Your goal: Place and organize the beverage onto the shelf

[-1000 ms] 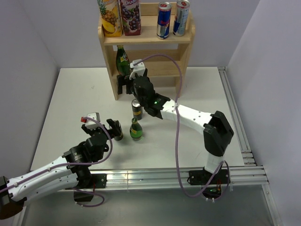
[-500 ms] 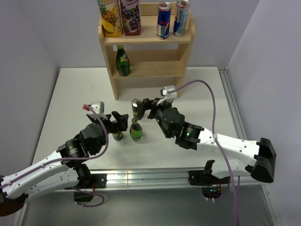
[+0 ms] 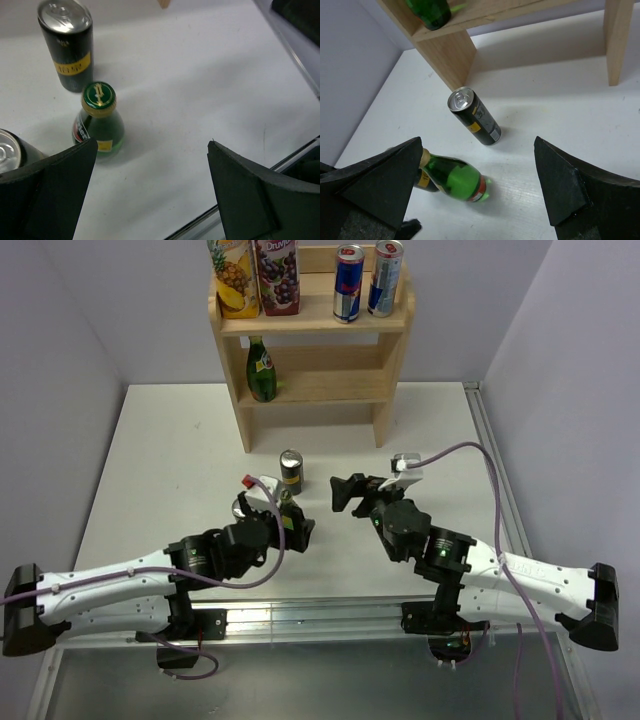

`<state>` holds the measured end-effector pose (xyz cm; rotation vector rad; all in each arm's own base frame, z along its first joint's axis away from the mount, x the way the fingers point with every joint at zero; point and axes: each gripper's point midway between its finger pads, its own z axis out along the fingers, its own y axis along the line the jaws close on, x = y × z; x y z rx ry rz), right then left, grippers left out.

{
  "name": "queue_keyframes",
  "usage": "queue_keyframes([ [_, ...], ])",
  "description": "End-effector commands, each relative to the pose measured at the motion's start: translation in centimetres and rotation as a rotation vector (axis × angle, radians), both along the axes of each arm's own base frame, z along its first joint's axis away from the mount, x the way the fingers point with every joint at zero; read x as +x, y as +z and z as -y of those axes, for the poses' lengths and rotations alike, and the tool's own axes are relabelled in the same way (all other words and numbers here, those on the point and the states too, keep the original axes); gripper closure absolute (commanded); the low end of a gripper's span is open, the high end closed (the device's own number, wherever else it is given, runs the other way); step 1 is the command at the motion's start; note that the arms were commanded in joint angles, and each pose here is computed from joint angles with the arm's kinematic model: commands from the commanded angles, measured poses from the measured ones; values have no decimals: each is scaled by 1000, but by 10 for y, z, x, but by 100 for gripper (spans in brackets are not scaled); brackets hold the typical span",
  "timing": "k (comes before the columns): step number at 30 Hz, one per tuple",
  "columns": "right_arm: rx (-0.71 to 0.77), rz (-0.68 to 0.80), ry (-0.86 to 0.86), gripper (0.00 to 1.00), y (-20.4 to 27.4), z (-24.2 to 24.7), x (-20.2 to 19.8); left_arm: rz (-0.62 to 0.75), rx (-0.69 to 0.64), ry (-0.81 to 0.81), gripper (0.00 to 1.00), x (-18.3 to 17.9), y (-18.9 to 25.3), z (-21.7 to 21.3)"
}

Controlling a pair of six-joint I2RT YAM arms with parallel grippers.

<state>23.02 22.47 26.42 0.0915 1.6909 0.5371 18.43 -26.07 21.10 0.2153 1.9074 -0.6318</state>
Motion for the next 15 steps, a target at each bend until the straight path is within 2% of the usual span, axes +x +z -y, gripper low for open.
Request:
queue_keyframes([
  [1,45,-3,-50,0,2,16,-4,12,-18,43,1,0,6,12],
  [5,48,-10,-51,0,-2,22,-7,-12,49,109,1,0,-20,18],
  [15,32,-39,-51,0,-18,28,-12,-19,60,269,1,10,-53,-6],
])
